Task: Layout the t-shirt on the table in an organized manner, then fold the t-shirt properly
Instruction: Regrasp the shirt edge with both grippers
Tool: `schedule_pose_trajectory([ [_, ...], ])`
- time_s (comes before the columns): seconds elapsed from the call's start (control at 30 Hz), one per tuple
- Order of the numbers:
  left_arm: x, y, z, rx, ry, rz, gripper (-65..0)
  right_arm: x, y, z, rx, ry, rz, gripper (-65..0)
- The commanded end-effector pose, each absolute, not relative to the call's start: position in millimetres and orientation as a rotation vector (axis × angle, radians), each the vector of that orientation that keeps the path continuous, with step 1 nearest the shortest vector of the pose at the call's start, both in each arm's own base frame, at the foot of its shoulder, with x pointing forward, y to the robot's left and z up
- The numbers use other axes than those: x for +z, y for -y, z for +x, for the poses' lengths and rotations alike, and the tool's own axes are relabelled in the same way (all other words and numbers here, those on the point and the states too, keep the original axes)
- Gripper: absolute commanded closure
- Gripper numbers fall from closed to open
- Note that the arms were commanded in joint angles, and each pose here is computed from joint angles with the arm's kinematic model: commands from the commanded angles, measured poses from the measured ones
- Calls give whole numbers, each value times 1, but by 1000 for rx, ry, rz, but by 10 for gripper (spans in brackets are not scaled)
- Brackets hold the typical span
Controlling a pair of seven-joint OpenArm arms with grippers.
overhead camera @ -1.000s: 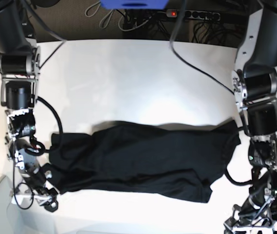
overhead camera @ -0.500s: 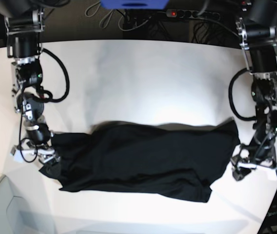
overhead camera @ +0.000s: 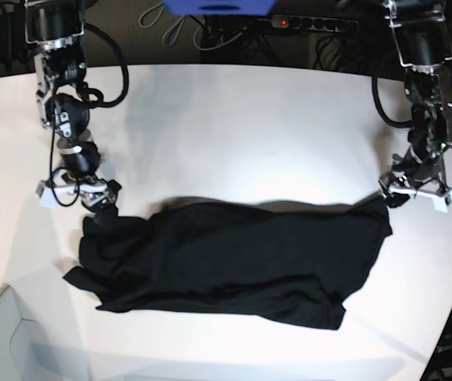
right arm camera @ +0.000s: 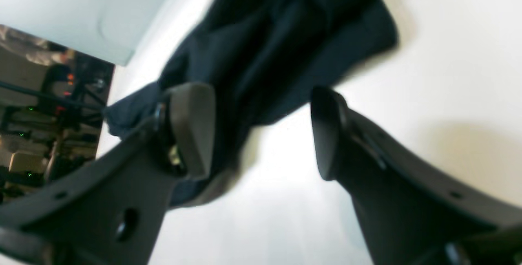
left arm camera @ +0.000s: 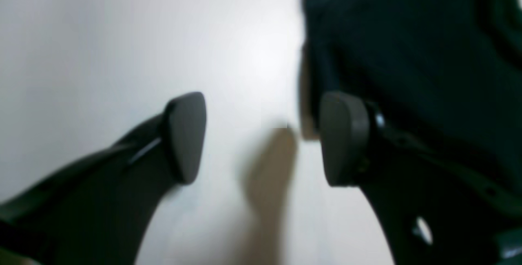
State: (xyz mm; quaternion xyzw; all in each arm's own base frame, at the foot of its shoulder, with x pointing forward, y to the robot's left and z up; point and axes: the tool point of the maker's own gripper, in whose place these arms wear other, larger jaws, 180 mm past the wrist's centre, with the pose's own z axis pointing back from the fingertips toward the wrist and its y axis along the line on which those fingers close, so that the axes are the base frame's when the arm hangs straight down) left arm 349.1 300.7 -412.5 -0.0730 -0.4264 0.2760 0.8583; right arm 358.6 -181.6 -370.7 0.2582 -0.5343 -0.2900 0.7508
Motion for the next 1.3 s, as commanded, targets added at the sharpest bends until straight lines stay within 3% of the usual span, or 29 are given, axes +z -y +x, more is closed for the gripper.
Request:
schedule_pose_trajectory([
  [0.0,-400,-298,364,571,922,-180,-428,-352,184,367,-626,1224,587,-377],
  [0.37,-443,-256,365,491,779,-212,-403,-363,185,358,-632,1194,575,-377],
  [0.43,-444,-255,365,490,778,-214,-300,-363,187,358,-635,1200,570,-377],
  [0.53,-444,-258,364,497,780,-211,-29,-364,190,358,-632,1200,564,-377],
  [0.57,-443,-258,365,497,776,-213,0,-365,193,358,-629,1197,553,-377],
  [0.63,-441,-261,365,497,781,-210,-28,-376,202,358,-631,1175,524,-378],
  [0.73,-430,-268,369,484,810,-202,0,-399,214,367,-666,1129,487,-380],
  [1.0,-380,-264,380,401,943,-203,-3,-425,255,394,-731,1071,390,-381],
  [1.27,-378,-265,382,400,949,-200,-3,-424,212,410,-609,1043,433,-377],
])
